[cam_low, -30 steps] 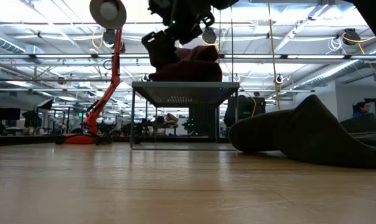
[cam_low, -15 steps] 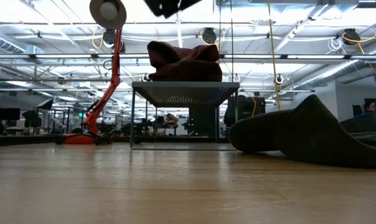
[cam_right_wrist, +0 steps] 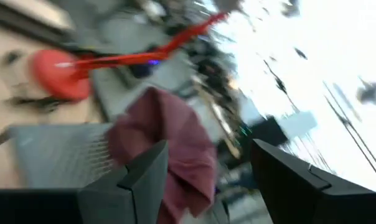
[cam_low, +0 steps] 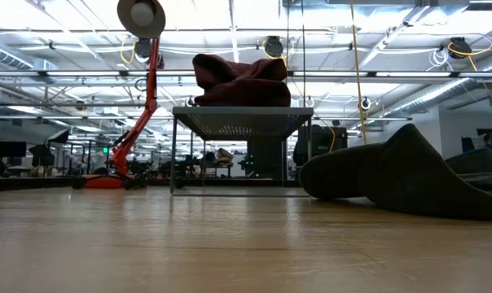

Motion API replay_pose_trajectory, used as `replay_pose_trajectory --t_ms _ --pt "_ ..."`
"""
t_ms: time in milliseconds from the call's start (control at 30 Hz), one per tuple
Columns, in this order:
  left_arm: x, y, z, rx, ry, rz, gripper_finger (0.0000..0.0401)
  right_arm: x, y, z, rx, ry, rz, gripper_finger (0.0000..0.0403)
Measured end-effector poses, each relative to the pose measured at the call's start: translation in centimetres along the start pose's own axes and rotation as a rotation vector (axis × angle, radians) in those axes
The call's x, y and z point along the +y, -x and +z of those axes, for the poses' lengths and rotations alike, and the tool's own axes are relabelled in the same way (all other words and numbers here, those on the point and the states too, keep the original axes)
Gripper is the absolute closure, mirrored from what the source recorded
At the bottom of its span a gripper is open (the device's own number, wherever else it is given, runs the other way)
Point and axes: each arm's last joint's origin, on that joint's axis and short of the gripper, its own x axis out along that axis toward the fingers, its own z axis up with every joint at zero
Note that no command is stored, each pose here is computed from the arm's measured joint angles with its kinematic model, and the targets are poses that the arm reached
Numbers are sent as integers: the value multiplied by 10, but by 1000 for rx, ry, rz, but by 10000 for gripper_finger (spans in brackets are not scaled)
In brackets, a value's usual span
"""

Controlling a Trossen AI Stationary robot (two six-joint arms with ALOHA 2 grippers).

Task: Pick & Place hat
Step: Put the middle black cap on the shelf

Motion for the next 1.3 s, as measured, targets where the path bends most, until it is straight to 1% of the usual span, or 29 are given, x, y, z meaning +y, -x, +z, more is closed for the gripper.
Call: replay_pose_trajectory --t_ms 67,167,267,300,367,467,633,700,800,867,967,1033,1100,1200,1300 --pt "1 0 0 -13 -1 17 91 -7 4 -6 -32 31 127 181" --pt "1 0 1 -34 -13 45 91 -24 6 -20 -20 -8 352 181" --pt "2 0 2 -54 -16 72 91 -46 0 -41 97 -48 557 181" --pt "2 0 2 -59 -17 79 91 -52 -4 -48 154 -68 606 181" --pt "2 0 2 -64 -18 85 91 -66 -9 -61 263 -101 668 181" --pt "3 0 2 -67 -19 89 91 -87 -15 -78 401 -150 724 181" --pt "3 0 3 -90 -19 120 91 -117 -29 -101 642 -315 805 181" --pt "4 0 3 -98 -19 130 91 -128 -33 -110 738 -365 854 181" --pt "4 0 3 -100 -19 133 91 -144 -37 -123 858 -428 892 181" --pt "4 0 3 -100 -19 134 91 -152 -40 -128 894 -470 919 181" --pt "5 -1 3 -98 -18 136 91 -165 -41 -135 904 -548 973 181" --pt "5 -2 2 -95 -16 138 91 -172 -43 -141 916 -582 981 181" --pt "6 -3 2 -91 -15 141 91 -175 -43 -150 946 -599 965 181" --pt "8 -6 2 -87 -12 144 91 -171 -45 -164 1004 -630 926 181" --pt "11 -11 0 -73 -8 154 91 -155 -47 -179 1041 -631 912 181"
